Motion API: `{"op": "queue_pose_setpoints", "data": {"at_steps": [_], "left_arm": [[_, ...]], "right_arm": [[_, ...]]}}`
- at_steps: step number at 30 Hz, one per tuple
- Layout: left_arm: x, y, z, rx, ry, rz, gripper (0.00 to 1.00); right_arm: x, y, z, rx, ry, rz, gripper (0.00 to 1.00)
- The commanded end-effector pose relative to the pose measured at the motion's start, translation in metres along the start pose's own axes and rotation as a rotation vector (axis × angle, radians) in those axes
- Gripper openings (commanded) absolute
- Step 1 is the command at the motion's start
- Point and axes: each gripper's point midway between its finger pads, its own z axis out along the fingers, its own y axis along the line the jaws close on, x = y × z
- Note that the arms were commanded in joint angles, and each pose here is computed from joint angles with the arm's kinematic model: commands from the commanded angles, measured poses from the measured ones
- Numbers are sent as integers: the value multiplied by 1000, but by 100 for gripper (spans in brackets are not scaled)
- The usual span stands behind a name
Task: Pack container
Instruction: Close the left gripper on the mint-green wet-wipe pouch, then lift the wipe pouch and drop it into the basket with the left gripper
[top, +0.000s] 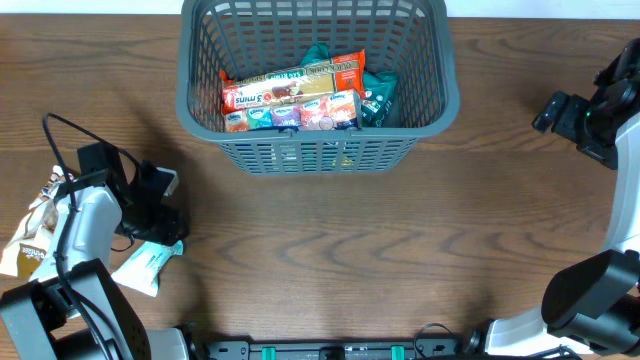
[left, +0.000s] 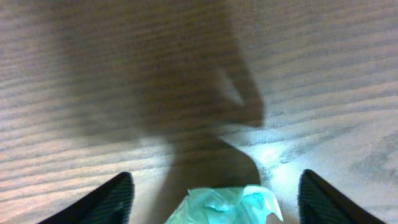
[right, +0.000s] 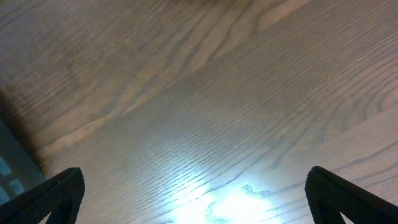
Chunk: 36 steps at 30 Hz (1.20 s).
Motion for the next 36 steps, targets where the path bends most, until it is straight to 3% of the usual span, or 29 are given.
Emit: {"op": "queue_pose_setpoints", "data": {"at_steps": [1,9,13,16,19,27,36], "left_arm": [[3,9,-8,-58,30,5,80],[35,19,-11,-124,184,47,93],[48,23,-8,-120,211,17,92],[53,28,-4,-124,200,-9,80],[50,32,-2,-136,180,-18,50],[42,28,-1,-110,138,-19,6],[-3,27,-33,-114,7,-85,6]], "right_arm": [[0,-1,-1,1,-4,-1,99],[-4,-2,-1,7,-18,-1,99],[-4,-2,-1,7,-17,-1,99],[-2,-2,-1,7,-12,0,99],[2,-3,-1,11,5,-1,99],[3,-3,-1,11,11,-1,99],[3,-3,-1,10,9,-1,99]]}}
